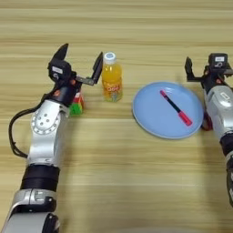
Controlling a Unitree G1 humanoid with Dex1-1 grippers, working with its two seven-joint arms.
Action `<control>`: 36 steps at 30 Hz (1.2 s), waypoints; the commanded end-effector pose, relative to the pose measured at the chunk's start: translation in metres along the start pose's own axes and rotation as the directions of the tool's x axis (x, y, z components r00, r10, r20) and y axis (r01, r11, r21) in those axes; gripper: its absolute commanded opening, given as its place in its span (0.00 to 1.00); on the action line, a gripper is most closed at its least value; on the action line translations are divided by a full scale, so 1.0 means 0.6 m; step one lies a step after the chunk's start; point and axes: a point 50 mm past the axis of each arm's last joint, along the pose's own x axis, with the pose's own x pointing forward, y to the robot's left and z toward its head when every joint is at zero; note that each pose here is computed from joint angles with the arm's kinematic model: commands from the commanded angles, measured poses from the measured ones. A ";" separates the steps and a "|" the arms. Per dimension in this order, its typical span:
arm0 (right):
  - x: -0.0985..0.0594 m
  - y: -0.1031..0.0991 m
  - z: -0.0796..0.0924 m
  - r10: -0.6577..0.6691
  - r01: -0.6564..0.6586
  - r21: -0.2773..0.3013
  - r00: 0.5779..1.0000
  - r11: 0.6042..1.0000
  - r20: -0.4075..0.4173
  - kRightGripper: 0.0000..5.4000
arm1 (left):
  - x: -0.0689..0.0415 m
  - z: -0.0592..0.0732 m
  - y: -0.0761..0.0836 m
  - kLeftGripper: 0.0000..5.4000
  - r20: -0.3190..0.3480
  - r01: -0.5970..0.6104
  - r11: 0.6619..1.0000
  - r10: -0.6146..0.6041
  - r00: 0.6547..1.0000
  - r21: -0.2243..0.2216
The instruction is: Move the objects on the table
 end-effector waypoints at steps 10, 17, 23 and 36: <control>0.008 0.006 0.014 0.002 -0.002 0.007 1.000 1.000 0.024 1.00 | -0.031 -0.030 0.030 1.00 -0.146 -0.091 0.995 0.095 0.985 0.035; 0.008 0.007 0.014 0.002 -0.003 0.007 1.000 1.000 0.026 1.00 | -0.040 -0.068 0.032 1.00 -0.242 -0.117 0.992 0.124 0.962 0.043; 0.009 0.008 0.015 0.003 -0.003 0.007 1.000 1.000 0.026 1.00 | -0.043 -0.083 0.036 1.00 -0.281 -0.137 0.989 0.145 0.949 0.049; 0.008 0.008 0.014 0.002 -0.003 0.008 1.000 1.000 0.027 1.00 | -0.048 -0.101 0.035 1.00 -0.321 -0.144 0.988 0.153 0.935 0.052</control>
